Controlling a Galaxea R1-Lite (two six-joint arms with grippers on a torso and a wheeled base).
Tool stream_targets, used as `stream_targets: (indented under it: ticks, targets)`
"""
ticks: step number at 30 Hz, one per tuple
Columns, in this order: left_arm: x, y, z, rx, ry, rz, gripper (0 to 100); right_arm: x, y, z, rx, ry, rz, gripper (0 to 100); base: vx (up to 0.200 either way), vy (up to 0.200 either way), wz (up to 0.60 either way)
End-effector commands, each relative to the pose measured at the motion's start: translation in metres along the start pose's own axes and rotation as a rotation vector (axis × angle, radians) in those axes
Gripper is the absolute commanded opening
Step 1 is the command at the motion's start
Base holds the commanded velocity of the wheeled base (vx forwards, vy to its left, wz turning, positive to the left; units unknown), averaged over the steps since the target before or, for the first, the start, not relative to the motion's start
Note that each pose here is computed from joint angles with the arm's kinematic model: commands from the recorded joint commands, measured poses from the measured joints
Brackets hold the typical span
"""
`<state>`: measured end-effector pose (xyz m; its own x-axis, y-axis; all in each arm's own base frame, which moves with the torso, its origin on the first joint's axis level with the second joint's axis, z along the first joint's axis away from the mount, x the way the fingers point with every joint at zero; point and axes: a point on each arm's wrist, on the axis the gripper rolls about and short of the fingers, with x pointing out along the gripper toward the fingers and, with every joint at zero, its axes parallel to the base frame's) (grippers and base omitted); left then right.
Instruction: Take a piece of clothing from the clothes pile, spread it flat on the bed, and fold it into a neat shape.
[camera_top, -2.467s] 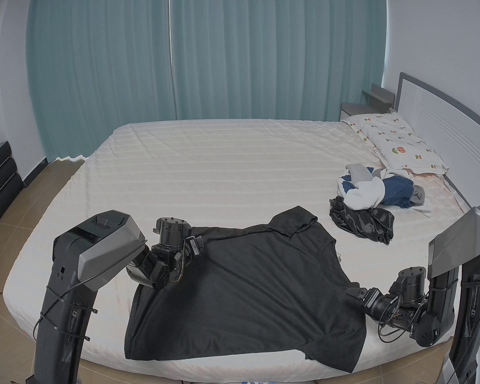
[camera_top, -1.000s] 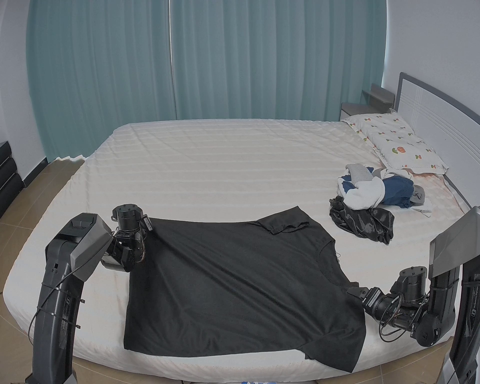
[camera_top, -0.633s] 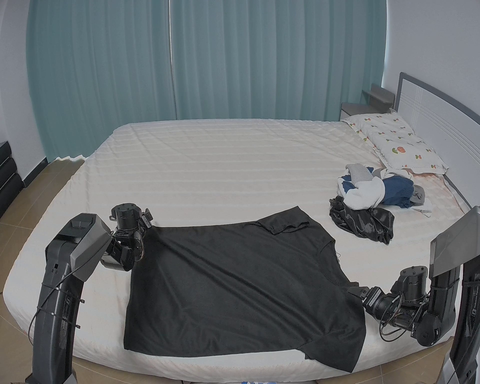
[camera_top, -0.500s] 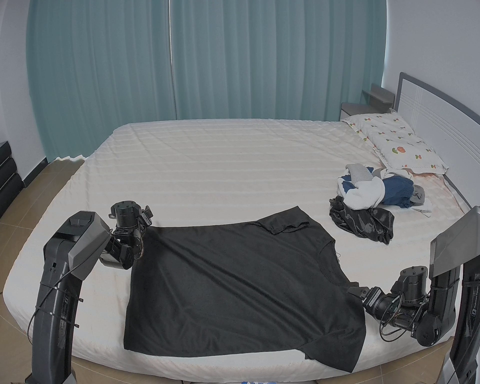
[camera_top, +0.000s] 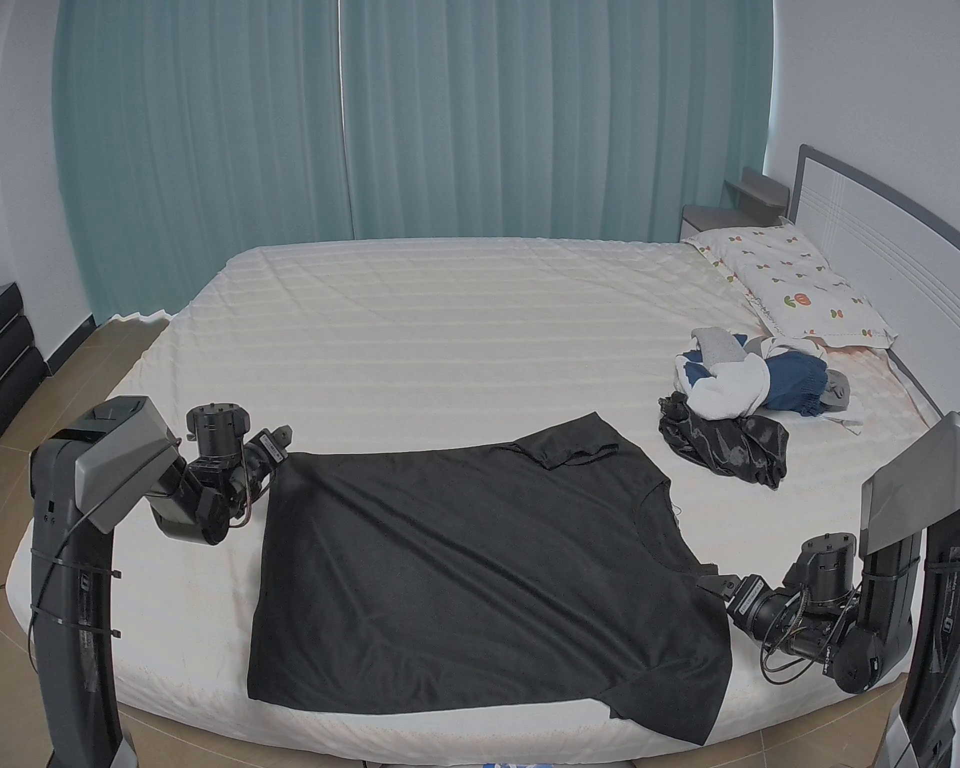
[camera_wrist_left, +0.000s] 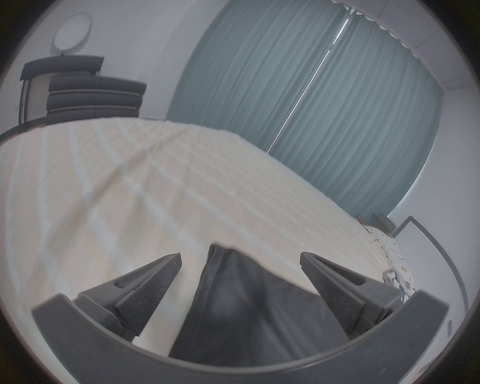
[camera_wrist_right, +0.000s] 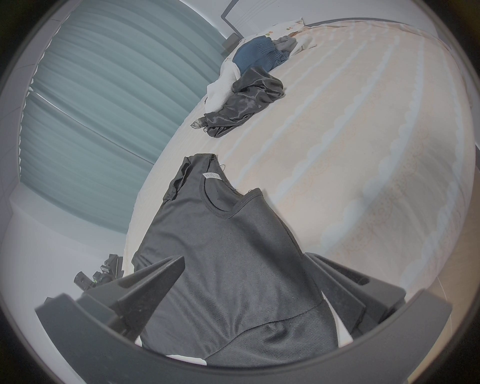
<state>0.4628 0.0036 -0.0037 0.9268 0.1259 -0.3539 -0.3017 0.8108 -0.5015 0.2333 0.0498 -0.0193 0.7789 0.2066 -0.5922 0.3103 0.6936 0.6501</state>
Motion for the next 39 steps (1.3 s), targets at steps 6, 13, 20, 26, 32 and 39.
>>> stream_targets:
  ticks: [6,13,20,26,32,39]
  targets:
    - [-0.103,0.02,-0.012,-0.09,0.246,-0.025,100,-0.001,-0.002,-0.003,0.002,0.012,-0.007,100,0.0,0.0,0.0]
    - [-0.156,0.035,-0.027,-0.099,0.288,-0.027,100,0.005,-0.007,-0.007,0.002,0.04,-0.022,100,-0.057,0.0,0.0]
    - [-0.184,0.051,-0.043,-0.1,0.364,0.026,100,0.005,-0.004,-0.007,-0.002,0.04,-0.011,100,-0.2,0.0,0.0]
    - [-0.198,0.059,-0.054,-0.106,0.45,0.014,100,0.004,-0.005,-0.007,0.004,0.04,-0.015,100,0.0,0.0,0.0]
    - [-0.207,0.067,-0.063,-0.093,0.51,0.041,100,0.005,-0.006,-0.008,0.003,0.043,-0.018,100,0.0,0.0,0.0]
    - [-0.202,0.07,-0.074,-0.03,0.515,0.019,100,0.005,-0.006,-0.009,0.001,0.045,-0.018,100,0.0,0.0,0.0]
